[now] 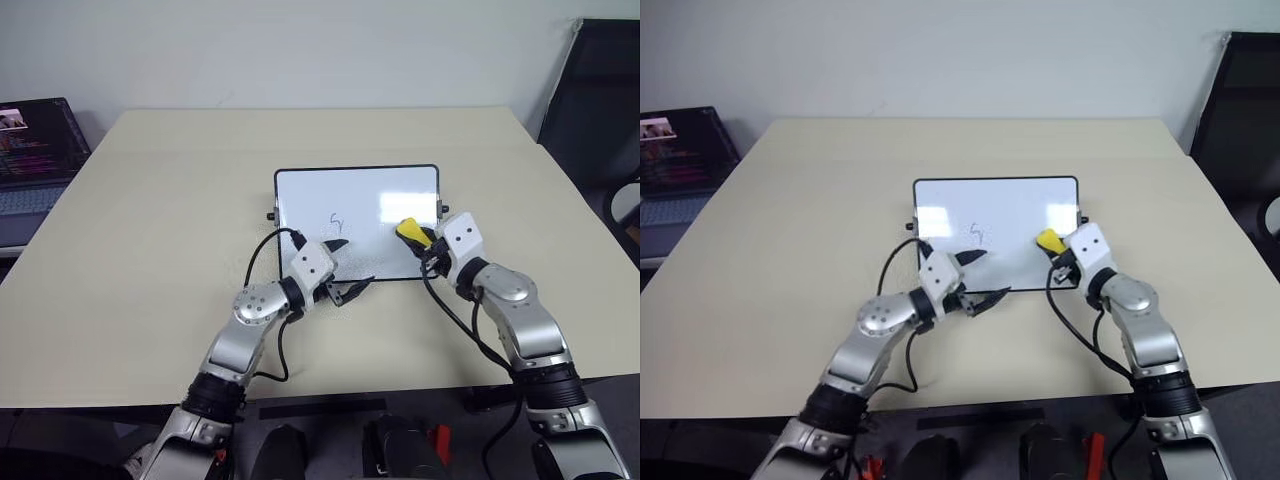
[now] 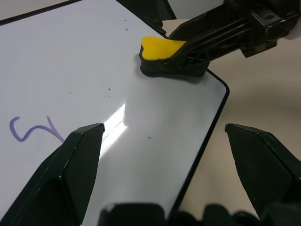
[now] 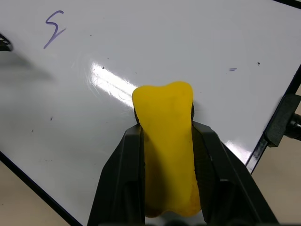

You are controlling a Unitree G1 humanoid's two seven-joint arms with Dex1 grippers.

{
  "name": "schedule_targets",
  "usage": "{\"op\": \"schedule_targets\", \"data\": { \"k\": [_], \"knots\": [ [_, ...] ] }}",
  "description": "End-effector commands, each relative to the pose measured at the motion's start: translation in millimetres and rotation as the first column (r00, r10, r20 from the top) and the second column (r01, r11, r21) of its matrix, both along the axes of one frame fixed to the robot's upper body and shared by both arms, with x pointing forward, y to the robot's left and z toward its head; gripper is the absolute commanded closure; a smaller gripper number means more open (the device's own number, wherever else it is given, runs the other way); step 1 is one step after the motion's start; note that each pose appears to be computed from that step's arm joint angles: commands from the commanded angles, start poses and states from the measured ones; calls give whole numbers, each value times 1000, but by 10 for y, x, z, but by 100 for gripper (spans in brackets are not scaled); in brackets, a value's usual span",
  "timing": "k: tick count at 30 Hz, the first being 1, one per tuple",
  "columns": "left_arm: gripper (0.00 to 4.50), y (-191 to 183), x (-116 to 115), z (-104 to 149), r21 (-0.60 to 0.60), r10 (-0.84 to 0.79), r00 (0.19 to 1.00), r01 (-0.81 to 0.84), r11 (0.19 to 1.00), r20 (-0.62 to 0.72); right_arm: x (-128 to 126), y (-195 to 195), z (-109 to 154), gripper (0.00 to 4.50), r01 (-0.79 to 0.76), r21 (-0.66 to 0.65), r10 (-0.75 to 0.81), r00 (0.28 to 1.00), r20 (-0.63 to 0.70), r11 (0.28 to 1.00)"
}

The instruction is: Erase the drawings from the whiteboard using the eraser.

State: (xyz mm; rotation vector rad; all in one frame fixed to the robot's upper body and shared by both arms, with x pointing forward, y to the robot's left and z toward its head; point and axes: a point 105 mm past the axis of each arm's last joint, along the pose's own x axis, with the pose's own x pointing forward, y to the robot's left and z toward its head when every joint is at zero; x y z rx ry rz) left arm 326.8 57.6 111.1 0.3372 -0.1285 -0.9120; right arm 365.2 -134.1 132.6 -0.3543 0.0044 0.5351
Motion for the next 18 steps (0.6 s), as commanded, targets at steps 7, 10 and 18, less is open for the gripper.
{"op": "schedule_targets", "data": {
  "k": [7,10,18],
  "knots": [
    [0,359,7,272,-53,292,943,-287,956,158,36,236,375,346,-60,45,51,984,170,997],
    [0,440,-28,200,-45,333,932,-330,943,145,79,370,411,346,-98,46,88,980,179,994],
    [0,521,-151,36,-71,373,923,-368,927,95,216,713,508,346,-167,70,149,967,206,984]
  ]
}}
